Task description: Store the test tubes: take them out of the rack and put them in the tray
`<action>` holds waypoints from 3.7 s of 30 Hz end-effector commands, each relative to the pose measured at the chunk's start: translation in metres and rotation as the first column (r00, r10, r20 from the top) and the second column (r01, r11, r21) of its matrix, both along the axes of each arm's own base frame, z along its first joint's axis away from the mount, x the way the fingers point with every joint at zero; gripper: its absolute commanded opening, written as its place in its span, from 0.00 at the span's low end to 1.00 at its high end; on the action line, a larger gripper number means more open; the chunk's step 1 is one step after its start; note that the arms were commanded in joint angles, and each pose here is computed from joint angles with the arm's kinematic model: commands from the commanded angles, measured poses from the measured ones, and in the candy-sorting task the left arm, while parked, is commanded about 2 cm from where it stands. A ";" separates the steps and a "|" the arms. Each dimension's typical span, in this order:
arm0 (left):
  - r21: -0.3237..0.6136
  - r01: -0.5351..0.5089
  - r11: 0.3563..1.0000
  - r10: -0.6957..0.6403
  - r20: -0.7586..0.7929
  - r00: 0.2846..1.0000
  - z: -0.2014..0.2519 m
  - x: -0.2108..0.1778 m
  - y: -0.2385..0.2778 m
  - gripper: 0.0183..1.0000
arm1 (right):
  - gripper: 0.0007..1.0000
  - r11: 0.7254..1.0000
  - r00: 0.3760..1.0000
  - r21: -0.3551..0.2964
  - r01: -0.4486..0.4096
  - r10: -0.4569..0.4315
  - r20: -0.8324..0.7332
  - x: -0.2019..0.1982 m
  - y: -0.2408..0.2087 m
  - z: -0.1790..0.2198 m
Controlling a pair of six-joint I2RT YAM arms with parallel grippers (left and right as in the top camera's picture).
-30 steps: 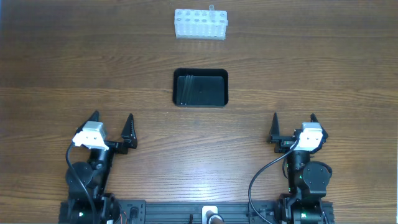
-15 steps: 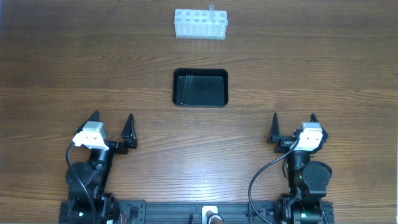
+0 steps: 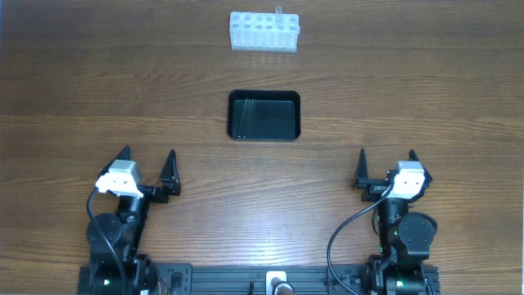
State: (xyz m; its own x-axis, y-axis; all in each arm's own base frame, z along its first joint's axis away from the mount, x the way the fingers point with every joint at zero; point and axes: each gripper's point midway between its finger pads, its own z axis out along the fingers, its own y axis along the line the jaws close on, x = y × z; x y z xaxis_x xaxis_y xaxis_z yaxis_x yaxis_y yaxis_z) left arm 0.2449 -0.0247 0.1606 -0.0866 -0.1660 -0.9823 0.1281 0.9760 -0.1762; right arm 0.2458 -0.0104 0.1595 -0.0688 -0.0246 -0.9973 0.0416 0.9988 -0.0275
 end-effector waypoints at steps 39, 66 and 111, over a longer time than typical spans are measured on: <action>-0.007 0.004 1.000 -0.004 -0.002 1.000 -0.001 0.000 0.000 1.00 | 0.99 0.996 0.990 -0.083 -0.035 0.046 0.130 0.078 0.004 0.013; -0.007 0.004 1.000 -0.004 -0.002 1.000 -0.001 0.000 0.000 1.00 | 0.99 0.936 0.939 -0.137 -0.324 0.336 0.075 0.229 0.174 0.025; -0.007 0.004 1.000 -0.004 -0.002 1.000 -0.001 0.000 0.000 1.00 | 0.99 0.999 0.999 0.033 -0.030 0.029 0.034 0.325 0.193 -0.011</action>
State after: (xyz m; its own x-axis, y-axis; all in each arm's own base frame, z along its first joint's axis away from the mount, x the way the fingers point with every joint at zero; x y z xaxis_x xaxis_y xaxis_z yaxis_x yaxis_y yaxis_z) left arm 0.2448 -0.0246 0.1603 -0.0877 -0.1663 -0.9822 0.1274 0.9760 -0.1767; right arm 0.5673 0.1804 0.1515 -0.0366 -0.0100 -0.9993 -0.0016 0.9999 -0.0100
